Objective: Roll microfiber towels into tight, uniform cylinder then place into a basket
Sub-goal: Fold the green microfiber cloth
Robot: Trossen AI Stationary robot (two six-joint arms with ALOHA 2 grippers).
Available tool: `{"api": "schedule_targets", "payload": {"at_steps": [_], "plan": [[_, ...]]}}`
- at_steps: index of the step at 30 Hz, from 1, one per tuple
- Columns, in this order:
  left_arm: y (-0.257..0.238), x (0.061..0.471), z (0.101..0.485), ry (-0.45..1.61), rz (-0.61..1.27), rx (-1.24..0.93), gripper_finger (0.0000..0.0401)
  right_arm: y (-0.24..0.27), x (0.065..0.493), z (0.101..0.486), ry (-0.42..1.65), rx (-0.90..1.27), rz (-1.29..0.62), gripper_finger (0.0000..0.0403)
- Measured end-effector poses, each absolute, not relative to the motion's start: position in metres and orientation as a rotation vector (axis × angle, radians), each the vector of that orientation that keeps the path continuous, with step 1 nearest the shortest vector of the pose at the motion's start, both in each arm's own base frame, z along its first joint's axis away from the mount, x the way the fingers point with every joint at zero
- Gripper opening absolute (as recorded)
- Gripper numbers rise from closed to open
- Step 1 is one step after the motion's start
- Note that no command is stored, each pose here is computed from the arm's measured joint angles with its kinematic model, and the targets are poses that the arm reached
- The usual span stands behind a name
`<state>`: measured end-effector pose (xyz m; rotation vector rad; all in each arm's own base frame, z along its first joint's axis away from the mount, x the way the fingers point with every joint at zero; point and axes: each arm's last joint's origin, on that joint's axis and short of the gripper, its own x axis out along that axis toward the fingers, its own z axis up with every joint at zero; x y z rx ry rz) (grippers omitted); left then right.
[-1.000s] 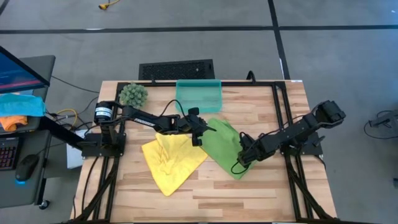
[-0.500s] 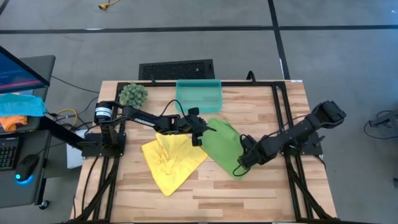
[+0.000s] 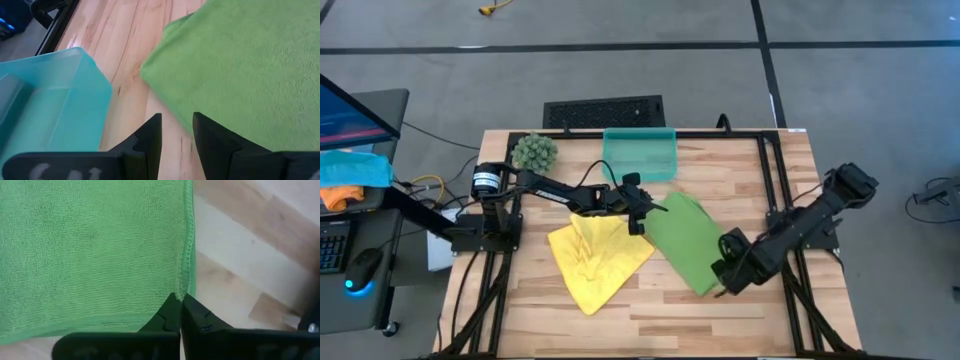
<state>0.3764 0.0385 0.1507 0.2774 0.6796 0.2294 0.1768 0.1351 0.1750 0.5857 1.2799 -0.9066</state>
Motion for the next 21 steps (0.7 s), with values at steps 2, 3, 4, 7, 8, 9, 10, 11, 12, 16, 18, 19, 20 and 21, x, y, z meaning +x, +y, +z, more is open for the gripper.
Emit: {"api": "schedule_targets", "payload": {"at_steps": [2,3,4,7,8,9,10,11,12,16,18,19,20,21], "plan": [[0.038,0.376,0.151,0.679,0.23,0.276,0.0103,0.138,0.174,0.175,1.278,0.597,-0.911,0.0015],[0.038,0.376,0.151,0.679,0.23,0.276,0.0103,0.139,0.173,0.175,1.275,0.599,-0.91,0.0014],[0.038,0.376,0.151,0.679,0.23,0.276,0.0103,0.141,0.173,0.176,1.274,0.6,-0.91,0.0011],[0.039,0.377,0.151,0.673,0.232,0.272,0.0102,0.146,0.173,0.182,1.269,0.603,-0.897,0.0006],[0.039,0.377,0.151,0.67,0.233,0.271,0.0102,0.147,0.174,0.185,1.264,0.598,-0.897,0.0006],[0.039,0.377,0.152,0.666,0.233,0.271,0.0102,0.147,0.175,0.188,1.255,0.594,-0.899,0.0008],[0.039,0.377,0.152,0.665,0.233,0.271,0.0102,0.148,0.176,0.192,1.241,0.594,-0.896,0.001],[0.039,0.377,0.152,0.664,0.232,0.27,0.0102,0.149,0.179,0.195,1.225,0.593,-0.883,0.0012],[0.038,0.377,0.152,0.663,0.23,0.269,0.0102,0.15,0.181,0.198,1.212,0.59,-0.866,0.0014],[0.038,0.377,0.152,0.663,0.225,0.264,0.0102,0.158,0.187,0.21,1.176,0.603,-0.819,0.0008],[0.038,0.377,0.152,0.663,0.225,0.263,0.0102,0.161,0.186,0.213,1.176,0.602,-0.809,0.0005],[0.038,0.377,0.152,0.663,0.225,0.263,0.0102,0.162,0.184,0.214,1.175,0.604,-0.811,0.0005],[0.038,0.377,0.152,0.663,0.225,0.263,0.0102,0.164,0.183,0.214,1.172,0.61,-0.819,0.0006],[0.038,0.377,0.152,0.663,0.225,0.263,0.0102,0.165,0.181,0.214,1.17,0.616,-0.83,0.0008]]}}
